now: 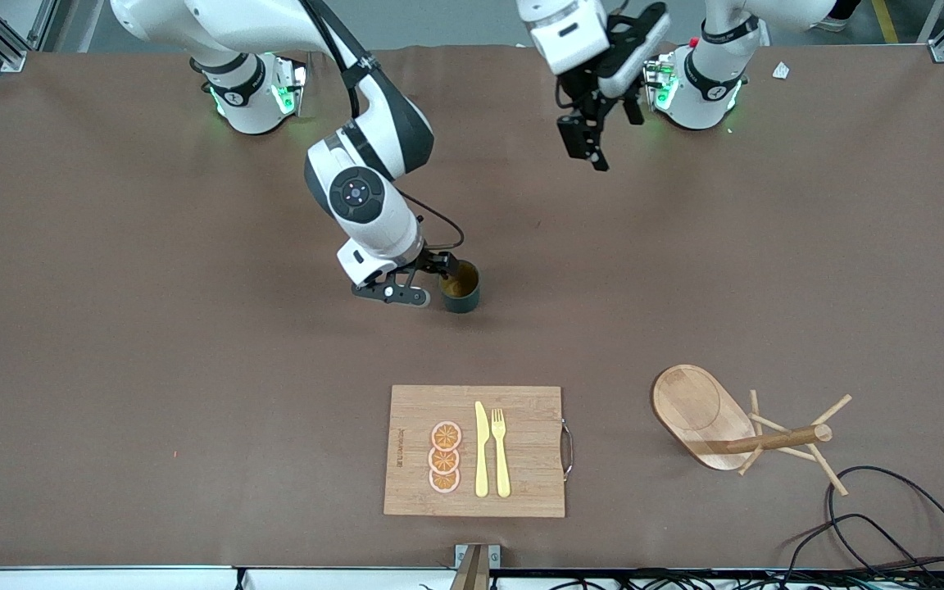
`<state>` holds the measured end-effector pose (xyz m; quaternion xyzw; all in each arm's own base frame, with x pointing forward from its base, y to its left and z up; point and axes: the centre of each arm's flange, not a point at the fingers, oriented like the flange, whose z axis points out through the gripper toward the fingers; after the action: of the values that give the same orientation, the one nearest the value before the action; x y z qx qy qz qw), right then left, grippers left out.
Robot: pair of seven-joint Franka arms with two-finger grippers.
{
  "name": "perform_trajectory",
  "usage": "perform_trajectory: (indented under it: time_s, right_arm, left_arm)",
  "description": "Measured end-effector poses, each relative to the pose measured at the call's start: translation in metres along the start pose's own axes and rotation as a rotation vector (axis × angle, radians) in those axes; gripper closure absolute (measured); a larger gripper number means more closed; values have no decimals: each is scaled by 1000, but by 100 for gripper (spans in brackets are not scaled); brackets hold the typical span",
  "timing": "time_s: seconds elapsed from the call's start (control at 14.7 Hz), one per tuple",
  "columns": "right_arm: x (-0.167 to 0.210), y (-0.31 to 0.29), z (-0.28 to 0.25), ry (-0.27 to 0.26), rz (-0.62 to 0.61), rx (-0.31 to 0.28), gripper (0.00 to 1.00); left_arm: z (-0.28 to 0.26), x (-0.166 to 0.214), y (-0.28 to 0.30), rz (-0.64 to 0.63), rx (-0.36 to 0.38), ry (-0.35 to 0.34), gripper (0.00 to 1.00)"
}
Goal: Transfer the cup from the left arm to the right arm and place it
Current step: 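Grasp the teal mug's rim with the right gripper while the left gripper withdraws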
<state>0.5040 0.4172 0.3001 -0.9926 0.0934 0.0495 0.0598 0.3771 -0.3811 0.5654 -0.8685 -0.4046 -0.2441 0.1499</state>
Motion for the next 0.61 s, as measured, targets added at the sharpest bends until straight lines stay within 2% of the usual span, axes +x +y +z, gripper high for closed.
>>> perform_trajectory:
  time_s: [0.41, 0.61]
  right_arm:
    - [-2, -6, 41, 38, -9, 11, 2]
    - [-6, -9, 54, 36, -18, 4, 26]
  left_arm:
    - [25, 111, 6, 100, 18, -138, 0]
    - [55, 154, 4, 146, 38, -194, 0]
